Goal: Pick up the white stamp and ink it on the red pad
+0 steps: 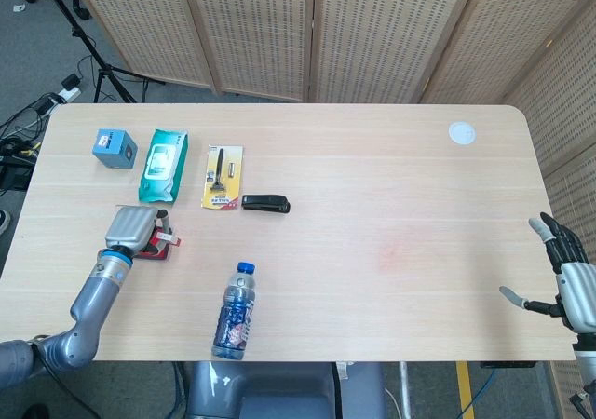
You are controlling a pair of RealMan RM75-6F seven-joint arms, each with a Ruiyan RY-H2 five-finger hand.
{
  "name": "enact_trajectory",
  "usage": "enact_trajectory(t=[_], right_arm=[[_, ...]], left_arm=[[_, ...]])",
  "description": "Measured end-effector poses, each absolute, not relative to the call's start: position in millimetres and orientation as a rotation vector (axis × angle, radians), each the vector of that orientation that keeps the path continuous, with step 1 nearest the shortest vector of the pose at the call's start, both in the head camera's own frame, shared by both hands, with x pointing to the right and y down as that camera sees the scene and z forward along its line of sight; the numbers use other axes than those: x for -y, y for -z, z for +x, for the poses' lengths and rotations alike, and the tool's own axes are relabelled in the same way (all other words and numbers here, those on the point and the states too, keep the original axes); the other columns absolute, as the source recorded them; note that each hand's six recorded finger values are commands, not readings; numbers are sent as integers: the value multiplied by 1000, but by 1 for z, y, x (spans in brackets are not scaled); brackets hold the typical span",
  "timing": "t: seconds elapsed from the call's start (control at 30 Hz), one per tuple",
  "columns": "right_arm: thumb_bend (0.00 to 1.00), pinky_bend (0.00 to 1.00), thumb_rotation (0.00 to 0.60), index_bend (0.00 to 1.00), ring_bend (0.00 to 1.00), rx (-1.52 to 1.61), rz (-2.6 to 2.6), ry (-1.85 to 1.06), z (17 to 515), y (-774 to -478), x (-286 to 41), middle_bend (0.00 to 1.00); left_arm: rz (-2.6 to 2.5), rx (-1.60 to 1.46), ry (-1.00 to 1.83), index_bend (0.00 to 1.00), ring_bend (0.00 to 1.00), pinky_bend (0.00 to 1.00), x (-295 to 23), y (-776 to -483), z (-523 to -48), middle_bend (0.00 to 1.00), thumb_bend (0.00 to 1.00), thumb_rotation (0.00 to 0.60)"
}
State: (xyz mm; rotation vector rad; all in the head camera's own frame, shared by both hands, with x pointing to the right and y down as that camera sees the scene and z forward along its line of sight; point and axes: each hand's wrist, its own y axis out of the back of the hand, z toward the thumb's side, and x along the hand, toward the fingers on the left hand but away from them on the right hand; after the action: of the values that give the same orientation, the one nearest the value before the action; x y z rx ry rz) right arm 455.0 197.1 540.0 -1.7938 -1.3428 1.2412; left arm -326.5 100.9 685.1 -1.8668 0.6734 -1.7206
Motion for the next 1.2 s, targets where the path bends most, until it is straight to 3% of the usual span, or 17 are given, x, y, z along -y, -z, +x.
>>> enact_trajectory(t=[0.3, 1.03, 1.2], right_arm=[[0, 0, 600, 0, 0, 1344, -1797, -1241, 456, -540, -196, 0], [0, 0, 600, 0, 0, 1353, -1802, -1237, 457, -540, -195, 0], [0, 0, 600, 0, 0, 1353, -1803, -1234, 457, -539, -196, 0]], left_arm=[[-1854, -617, 1764, 671, 1000, 958, -107, -705, -312, 980, 407, 600], [-1844, -604, 1791, 670, 1000, 958, -110, -719, -309, 973, 407, 600], [-1845, -602, 1798, 617, 1000, 958, -111, -720, -311, 972, 405, 600]])
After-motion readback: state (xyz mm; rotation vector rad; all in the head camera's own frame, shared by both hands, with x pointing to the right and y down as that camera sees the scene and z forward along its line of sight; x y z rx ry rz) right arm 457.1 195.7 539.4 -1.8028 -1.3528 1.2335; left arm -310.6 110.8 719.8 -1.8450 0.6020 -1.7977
